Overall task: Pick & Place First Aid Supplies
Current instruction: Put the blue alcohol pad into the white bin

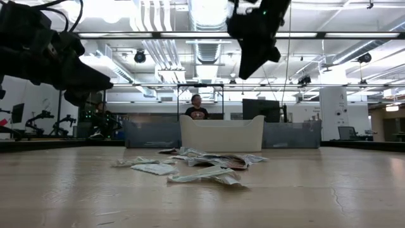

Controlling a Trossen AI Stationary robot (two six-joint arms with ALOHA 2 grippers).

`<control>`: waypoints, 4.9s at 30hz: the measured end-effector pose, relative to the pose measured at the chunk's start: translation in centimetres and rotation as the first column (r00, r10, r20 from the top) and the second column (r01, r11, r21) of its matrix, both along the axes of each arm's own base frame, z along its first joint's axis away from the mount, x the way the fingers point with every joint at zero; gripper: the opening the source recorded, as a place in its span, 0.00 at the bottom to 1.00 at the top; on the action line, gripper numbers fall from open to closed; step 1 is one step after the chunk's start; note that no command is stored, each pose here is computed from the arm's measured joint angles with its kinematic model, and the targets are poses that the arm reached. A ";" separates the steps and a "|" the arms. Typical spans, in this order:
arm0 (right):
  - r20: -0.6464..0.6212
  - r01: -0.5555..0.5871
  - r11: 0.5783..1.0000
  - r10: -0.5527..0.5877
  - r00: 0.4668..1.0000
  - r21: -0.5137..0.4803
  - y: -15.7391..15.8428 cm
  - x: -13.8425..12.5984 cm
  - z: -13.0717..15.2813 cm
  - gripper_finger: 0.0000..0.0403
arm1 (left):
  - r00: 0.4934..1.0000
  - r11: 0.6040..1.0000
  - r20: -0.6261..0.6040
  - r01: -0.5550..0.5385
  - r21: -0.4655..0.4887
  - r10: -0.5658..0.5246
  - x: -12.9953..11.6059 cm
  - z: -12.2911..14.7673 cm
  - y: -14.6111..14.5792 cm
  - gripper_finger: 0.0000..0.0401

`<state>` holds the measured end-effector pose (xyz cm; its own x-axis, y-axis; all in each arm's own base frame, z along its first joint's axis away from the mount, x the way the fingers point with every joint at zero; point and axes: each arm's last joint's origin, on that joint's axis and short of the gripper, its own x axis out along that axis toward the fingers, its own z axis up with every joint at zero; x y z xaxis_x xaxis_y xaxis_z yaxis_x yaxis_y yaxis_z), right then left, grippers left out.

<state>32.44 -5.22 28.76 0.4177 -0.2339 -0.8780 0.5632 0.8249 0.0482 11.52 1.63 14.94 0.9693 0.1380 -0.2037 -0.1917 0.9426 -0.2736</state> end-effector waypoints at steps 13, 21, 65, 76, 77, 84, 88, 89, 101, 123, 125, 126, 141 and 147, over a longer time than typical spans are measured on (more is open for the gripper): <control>-0.072 -0.413 0.908 0.408 0.910 -0.068 8.3 0.1 -0.7 0.13 | 1.000 0.999 -0.026 0.010 0.042 -0.009 0.0 -0.2 0.0 0.24; -0.069 -0.464 0.885 0.461 0.885 -0.035 9.4 0.0 -1.1 0.13 | 1.000 0.999 -0.027 0.012 0.052 -0.011 0.0 -0.2 0.0 0.24; -0.247 -0.633 0.769 0.633 0.734 0.090 10.5 4.8 -14.8 0.36 | 0.999 0.999 -0.032 0.009 0.034 -0.007 0.0 -0.3 0.0 0.24; -0.257 -0.630 0.774 0.624 0.738 0.070 10.5 5.2 -14.9 0.34 | 1.000 1.000 -0.030 0.005 0.018 -0.004 0.0 -0.3 0.0 0.24; -0.258 -0.629 0.774 0.623 0.738 0.070 10.5 5.2 -14.9 0.34 | 1.000 1.000 -0.030 0.005 0.018 -0.004 0.0 -0.3 0.0 0.24; -0.260 -0.624 0.778 0.618 0.742 0.069 10.5 5.2 -15.0 0.35 | 1.000 1.000 -0.029 0.005 0.018 -0.004 0.0 -0.3 0.0 0.24; -0.259 -0.623 0.779 0.617 0.743 0.070 10.4 5.2 -15.0 0.33 | 1.000 1.000 -0.029 0.005 0.017 -0.004 0.0 -0.3 0.0 0.24; -0.260 -0.622 0.780 0.617 0.743 0.071 10.4 5.2 -15.0 0.32 | 1.000 1.000 -0.029 0.005 0.017 -0.004 0.0 -0.3 0.0 0.24; -0.272 -0.619 0.782 0.614 0.741 0.078 10.2 5.1 -15.0 0.12 | 1.000 1.000 -0.029 0.002 0.009 -0.002 0.0 -0.3 0.0 0.24; -0.295 -0.611 0.785 0.610 0.736 0.100 10.2 4.7 -14.9 0.10 | 1.000 1.000 -0.028 0.003 0.010 -0.002 0.0 -0.3 0.0 0.24; -0.293 -0.611 0.785 0.610 0.736 0.100 10.2 4.7 -14.8 0.12 | 1.000 1.000 -0.028 0.003 0.010 -0.003 0.0 -0.3 0.0 0.24; -0.293 -0.611 0.785 0.610 0.736 0.100 10.2 4.6 -14.7 0.13 | 1.000 1.000 -0.029 0.003 0.010 -0.002 0.0 -0.3 0.0 0.24; -0.309 -0.612 0.784 0.610 0.730 0.103 10.2 4.7 -15.1 0.33 | 1.000 1.000 -0.029 0.004 0.017 -0.004 0.0 -0.3 0.0 0.24; -0.340 -0.592 0.796 0.595 0.728 0.126 10.2 4.7 -16.4 0.26 | 1.000 1.000 -0.029 0.004 0.016 -0.004 0.0 -0.2 0.0 0.24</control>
<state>37.17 4.99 12.33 0.1388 -0.0339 -0.9897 -0.0619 0.9972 -0.0428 11.51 1.64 14.69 0.9636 0.1377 -0.2293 -0.1956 0.9474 -0.2532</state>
